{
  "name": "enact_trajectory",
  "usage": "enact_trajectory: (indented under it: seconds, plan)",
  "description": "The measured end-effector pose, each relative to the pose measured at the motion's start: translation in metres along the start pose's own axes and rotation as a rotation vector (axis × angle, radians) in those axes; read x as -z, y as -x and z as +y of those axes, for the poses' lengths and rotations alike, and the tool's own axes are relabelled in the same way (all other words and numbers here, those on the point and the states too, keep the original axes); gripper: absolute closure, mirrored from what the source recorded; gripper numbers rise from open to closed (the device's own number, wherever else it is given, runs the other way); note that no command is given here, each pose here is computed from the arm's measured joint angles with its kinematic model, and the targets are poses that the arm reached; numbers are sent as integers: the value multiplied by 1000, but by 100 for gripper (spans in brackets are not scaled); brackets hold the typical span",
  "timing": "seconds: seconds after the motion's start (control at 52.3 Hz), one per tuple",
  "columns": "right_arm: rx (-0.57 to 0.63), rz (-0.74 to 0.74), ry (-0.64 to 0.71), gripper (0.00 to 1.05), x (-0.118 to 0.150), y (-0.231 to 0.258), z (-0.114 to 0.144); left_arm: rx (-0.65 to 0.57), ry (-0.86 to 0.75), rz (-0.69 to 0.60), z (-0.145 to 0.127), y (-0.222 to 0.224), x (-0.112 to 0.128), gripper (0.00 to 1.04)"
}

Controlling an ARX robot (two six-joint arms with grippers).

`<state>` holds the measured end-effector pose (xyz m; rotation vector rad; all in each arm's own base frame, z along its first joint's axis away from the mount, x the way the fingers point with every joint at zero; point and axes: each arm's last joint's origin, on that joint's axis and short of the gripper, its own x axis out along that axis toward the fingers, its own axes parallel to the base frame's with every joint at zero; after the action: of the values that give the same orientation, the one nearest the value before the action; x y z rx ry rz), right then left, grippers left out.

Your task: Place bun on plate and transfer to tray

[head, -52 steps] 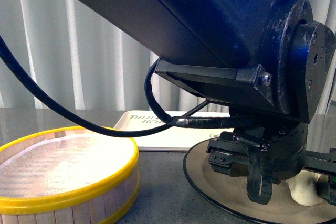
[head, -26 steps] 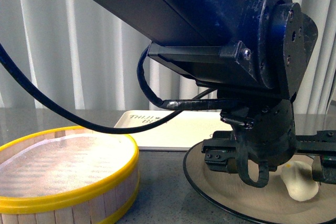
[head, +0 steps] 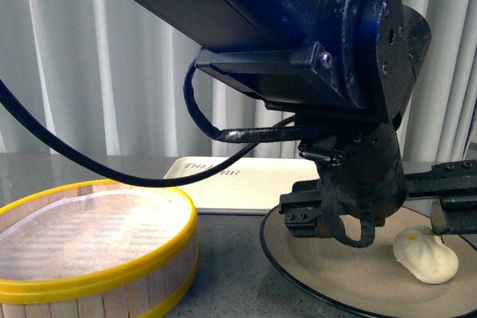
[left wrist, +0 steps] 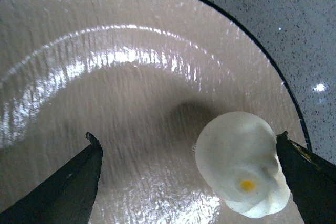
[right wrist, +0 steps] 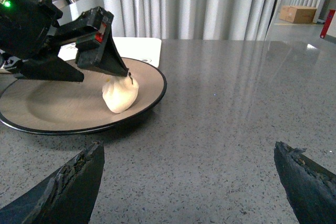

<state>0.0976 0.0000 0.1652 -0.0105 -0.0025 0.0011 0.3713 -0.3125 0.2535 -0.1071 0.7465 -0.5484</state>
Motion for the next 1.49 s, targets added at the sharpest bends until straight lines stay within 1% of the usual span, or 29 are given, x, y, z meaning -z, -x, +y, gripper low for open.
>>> enact_trajectory:
  seconds: [0.268, 0.402, 0.497, 0.574, 0.612, 0.631, 0.67, 0.765, 0.88, 0.937, 0.976, 0.995, 1.033, 1.052, 1.148, 1.301, 1.358, 1.377, 1.435, 1.473, 1.492]
  plan:
    - [0, 0, 0, 9, 0, 0, 0, -23, 34, -66, 21, 21, -22, 7]
    - [0, 0, 0, 9, 0, 0, 0, -51, 47, -137, 41, 40, -33, 7]
    - [0, 0, 0, 9, 0, 0, 0, -118, 29, -228, 59, 57, -38, 7]
    - [0, 0, 0, 9, 0, 0, 0, -173, 4, -327, 78, 75, -40, 7]
    - [0, 0, 0, 9, 0, 0, 0, -219, -11, -381, 90, 88, -40, 7]
    - [0, 0, 0, 9, 0, 0, 0, -265, -27, -427, 99, 98, -39, 7]
    - [0, 0, 0, 9, 0, 0, 0, -312, -46, -475, 108, 110, -35, 7]
    - [0, 0, 0, 9, 0, 0, 0, -362, -80, -504, 117, 125, -31, 7]
    - [-1, 0, 0, 9, 0, 0, 0, -376, -99, -501, 119, 125, -29, 7]
    - [0, 0, 0, 9, 0, 0, 0, -454, -107, -578, 122, 123, -22, 14]
    - [0, 0, 0, 9, 0, 0, 0, -498, -101, -633, 126, 123, -10, 21]
    - [0, 0, 0, 9, 0, 0, 0, -501, -100, -662, 126, 125, -8, 23]
    - [0, 0, 0, 9, 0, 0, 0, -498, -104, -706, 130, 131, 6, 30]
    - [2, 0, 0, 9, 0, 0, 0, -498, -104, -714, 132, 133, 10, 32]
    - [2, 0, 0, 9, 0, 0, 0, -511, -102, -771, 147, 155, 40, 48]
    - [0, 0, 0, 9, 0, 0, 0, -558, -89, -773, 170, 178, 84, 73]
    - [0, 0, 0, 9, 0, 0, 0, -549, -95, -756, 175, 182, 103, 84]
    - [0, 0, 0, 9, 0, 0, 0, -548, -95, -753, 175, 183, 105, 86]
    - [0, 0, 0, 9, 0, 0, 0, -532, -104, -739, 178, 186, 121, 96]
    - [0, 0, 0, 9, 0, 0, 0, -528, -104, -738, 179, 189, 128, 101]
    - [0, 0, 0, 9, 0, 0, 0, -531, -108, -737, 180, 191, 133, 101]
